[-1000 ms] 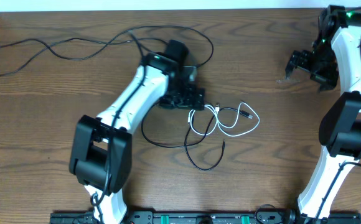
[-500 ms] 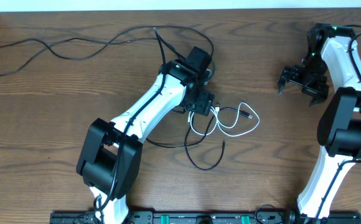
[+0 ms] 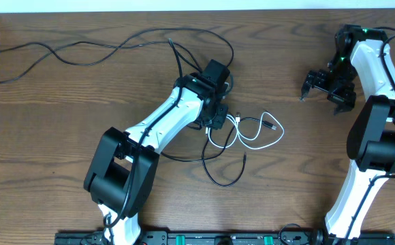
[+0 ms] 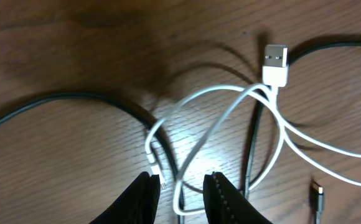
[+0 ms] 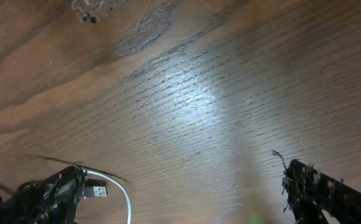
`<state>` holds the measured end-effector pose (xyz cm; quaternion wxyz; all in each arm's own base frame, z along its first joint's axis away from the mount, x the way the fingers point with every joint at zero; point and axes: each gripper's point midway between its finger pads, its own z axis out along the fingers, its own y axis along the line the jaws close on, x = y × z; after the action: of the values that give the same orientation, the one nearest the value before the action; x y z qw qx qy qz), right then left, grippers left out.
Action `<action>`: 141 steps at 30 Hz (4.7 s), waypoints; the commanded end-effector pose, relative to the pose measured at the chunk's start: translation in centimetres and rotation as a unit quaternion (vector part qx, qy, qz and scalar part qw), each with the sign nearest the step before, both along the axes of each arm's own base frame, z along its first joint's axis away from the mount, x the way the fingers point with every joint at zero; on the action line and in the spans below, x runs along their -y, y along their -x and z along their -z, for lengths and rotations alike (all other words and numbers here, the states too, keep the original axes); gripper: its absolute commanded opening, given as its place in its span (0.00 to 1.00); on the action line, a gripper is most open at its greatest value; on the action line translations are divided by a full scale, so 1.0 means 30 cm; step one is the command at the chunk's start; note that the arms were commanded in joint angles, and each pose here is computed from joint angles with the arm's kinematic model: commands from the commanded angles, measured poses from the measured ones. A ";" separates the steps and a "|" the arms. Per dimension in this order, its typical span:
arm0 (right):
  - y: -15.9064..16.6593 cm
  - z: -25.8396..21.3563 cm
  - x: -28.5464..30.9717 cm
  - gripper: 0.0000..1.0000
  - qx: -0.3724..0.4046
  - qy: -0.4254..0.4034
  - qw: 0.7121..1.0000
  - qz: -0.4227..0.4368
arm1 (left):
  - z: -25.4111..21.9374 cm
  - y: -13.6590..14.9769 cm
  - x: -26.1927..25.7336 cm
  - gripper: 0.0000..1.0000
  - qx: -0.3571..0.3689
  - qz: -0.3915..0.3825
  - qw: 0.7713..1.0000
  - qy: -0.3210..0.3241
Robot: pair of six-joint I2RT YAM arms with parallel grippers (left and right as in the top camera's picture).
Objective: Untangle cables
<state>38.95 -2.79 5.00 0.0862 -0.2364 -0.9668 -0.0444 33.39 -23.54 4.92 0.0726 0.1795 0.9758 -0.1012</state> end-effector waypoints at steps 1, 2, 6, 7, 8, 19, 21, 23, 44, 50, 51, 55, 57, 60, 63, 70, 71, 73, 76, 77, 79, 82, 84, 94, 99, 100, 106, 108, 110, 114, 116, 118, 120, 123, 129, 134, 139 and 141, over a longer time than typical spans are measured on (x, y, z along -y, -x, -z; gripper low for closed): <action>0.000 -0.005 -0.029 0.99 0.003 -0.006 1.000 -0.014 | 0.013 0.013 0.014 0.30 -0.012 0.003 1.000 0.010; 0.000 -0.005 -0.031 0.99 0.003 -0.006 1.000 -0.015 | 0.014 0.012 0.012 0.30 -0.011 0.003 1.000 0.008; -0.001 -0.005 -0.046 0.99 0.003 -0.006 1.000 -0.021 | 0.039 0.013 0.012 0.36 -0.010 0.011 1.000 0.008; -0.001 -0.005 -0.050 0.99 0.003 -0.006 1.000 -0.023 | 0.047 0.015 0.011 0.37 -0.012 0.011 1.000 0.006; -0.001 -0.005 -0.053 0.99 0.003 -0.006 1.000 -0.025 | 0.054 0.018 0.009 0.37 -0.014 0.011 1.000 0.005; -0.001 -0.005 -0.062 0.99 0.003 -0.006 1.000 -0.029 | 0.061 0.016 0.021 0.08 -0.014 0.014 1.000 0.009; -0.001 -0.005 -0.062 0.99 0.003 -0.006 1.000 -0.029 | 0.050 0.016 0.022 0.08 -0.013 0.014 1.000 0.011; 0.000 -0.005 -0.062 0.99 0.002 -0.006 1.000 -0.029 | 0.007 0.010 0.034 0.08 -0.008 0.015 1.000 0.022; -0.002 -0.008 -0.151 0.99 0.010 -0.030 0.996 -0.087 | -1.063 0.067 0.138 0.07 0.290 0.054 0.895 0.335; -0.002 -0.013 -0.197 0.99 0.014 -0.054 0.993 -0.103 | -1.189 0.012 0.061 0.07 0.328 -0.038 0.868 0.370; -0.002 -0.013 -0.197 0.99 0.014 -0.054 0.993 -0.103 | -1.215 0.007 0.044 0.07 0.335 -0.048 0.862 0.378; -0.003 -0.013 -0.191 0.99 0.014 -0.054 0.993 -0.101 | -1.307 -0.006 -0.026 0.07 0.367 -0.076 0.837 0.400; -0.004 -0.013 -0.191 0.99 0.015 -0.054 0.993 -0.101 | -1.342 -0.009 -0.047 0.07 0.376 -0.087 0.826 0.411; -0.009 -0.012 -0.191 0.99 0.018 -0.053 0.993 -0.101 | -1.376 -0.006 -0.060 0.07 0.385 -0.093 0.815 0.422; -0.010 -0.012 -0.191 0.99 0.019 -0.053 0.993 -0.101 | -1.376 -0.007 -0.060 0.07 0.385 -0.093 0.815 0.422; -0.014 -0.011 -0.203 0.99 0.022 -0.053 0.993 -0.106 | -1.320 -0.078 -0.165 0.08 0.407 -0.169 0.822 0.359; -0.018 -0.010 -0.203 0.99 0.024 -0.053 0.993 -0.106 | -1.308 -0.087 -0.183 0.07 0.409 -0.178 0.824 0.349; -0.020 -0.010 -0.203 0.99 0.025 -0.053 0.993 -0.106 | -1.291 -0.098 -0.204 0.07 0.412 -0.179 0.829 0.333; -0.020 -0.010 -0.206 0.99 0.025 -0.053 0.992 -0.107 | -1.257 -0.115 -0.235 0.08 0.420 -0.168 0.840 0.299; -0.020 -0.010 -0.208 0.99 0.025 -0.053 0.992 -0.108 | -1.245 -0.124 -0.250 0.08 0.423 -0.165 0.844 0.287; -0.019 -0.010 -0.218 0.99 0.025 -0.053 0.992 -0.112 | -1.223 -0.150 -0.299 0.07 0.423 -0.179 0.847 0.268; -0.024 -0.009 -0.230 0.99 0.029 -0.053 0.991 -0.117 | -1.204 -0.187 -0.383 0.07 0.426 -0.209 0.844 0.251; -0.026 -0.009 -0.234 0.99 0.031 -0.052 0.991 -0.118 | -1.197 -0.210 -0.443 0.07 0.429 -0.230 0.840 0.240; -0.033 -0.008 -0.255 0.99 0.036 -0.052 0.990 -0.126 | -1.154 -0.280 -0.682 0.08 0.422 -0.334 0.814 0.218; -0.035 -0.008 -0.258 0.99 0.037 -0.052 0.990 -0.127 | -1.086 -0.322 -0.818 0.07 0.404 -0.389 0.804 0.197; -0.035 -0.008 -0.259 0.99 0.037 -0.052 0.990 -0.128 | -1.070 -0.329 -0.844 0.07 0.398 -0.402 0.801 0.195; -0.041 -0.007 -0.277 0.99 0.042 -0.052 0.989 -0.135 | -1.004 -0.355 -0.884 0.08 0.349 -0.439 0.794 0.235; -0.044 -0.006 -0.278 0.99 0.044 -0.052 0.989 -0.135 | -1.013 -0.353 -0.837 0.07 0.337 -0.414 0.804 0.263; -0.044 -0.006 -0.281 0.99 0.044 -0.052 0.988 -0.136 | -1.027 -0.346 -0.764 0.08 0.323 -0.373 0.818 0.296; -0.037 -0.024 -0.376 0.99 0.064 -0.119 0.968 -0.211 | -1.050 -0.324 -0.636 0.07 0.295 -0.312 0.834 0.347; -0.028 -0.032 -0.418 0.99 0.072 -0.144 0.956 -0.245 | -1.049 -0.323 -0.626 0.08 0.294 -0.310 0.835 0.347; -0.024 -0.032 -0.430 0.99 0.071 -0.143 0.955 -0.251 | -1.035 -0.316 -0.627 0.07 0.291 -0.306 0.841 0.339; -0.021 -0.031 -0.444 0.99 0.070 -0.142 0.953 -0.257 | -0.972 -0.287 -0.635 0.07 0.260 -0.323 0.853 0.317; -0.019 -0.031 -0.462 0.99 0.071 -0.142 0.951 -0.264 | -0.835 -0.209 -0.674 0.07 0.189 -0.376 0.871 0.254; -0.036 -0.028 -0.468 0.99 0.082 -0.137 0.950 -0.268 | -0.600 0.009 -0.910 0.08 0.109 -0.491 0.865 0.000; -0.035 -0.028 -0.471 0.99 0.082 -0.137 0.950 -0.268 | -0.536 0.090 -0.938 0.47 0.069 -0.495 0.865 -0.051; -0.034 -0.028 -0.469 0.99 0.081 -0.137 0.951 -0.267 | -0.490 0.112 -0.935 0.70 0.049 -0.476 0.876 -0.065; -0.034 -0.028 -0.469 0.99 0.081 -0.137 0.950 -0.267 | -0.474 0.114 -0.934 0.70 0.043 -0.465 0.881 -0.071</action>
<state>40.12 11.00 5.61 0.0501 0.0392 -0.9840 -0.1663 30.35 3.74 19.82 0.1501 -0.3050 0.9405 -0.0044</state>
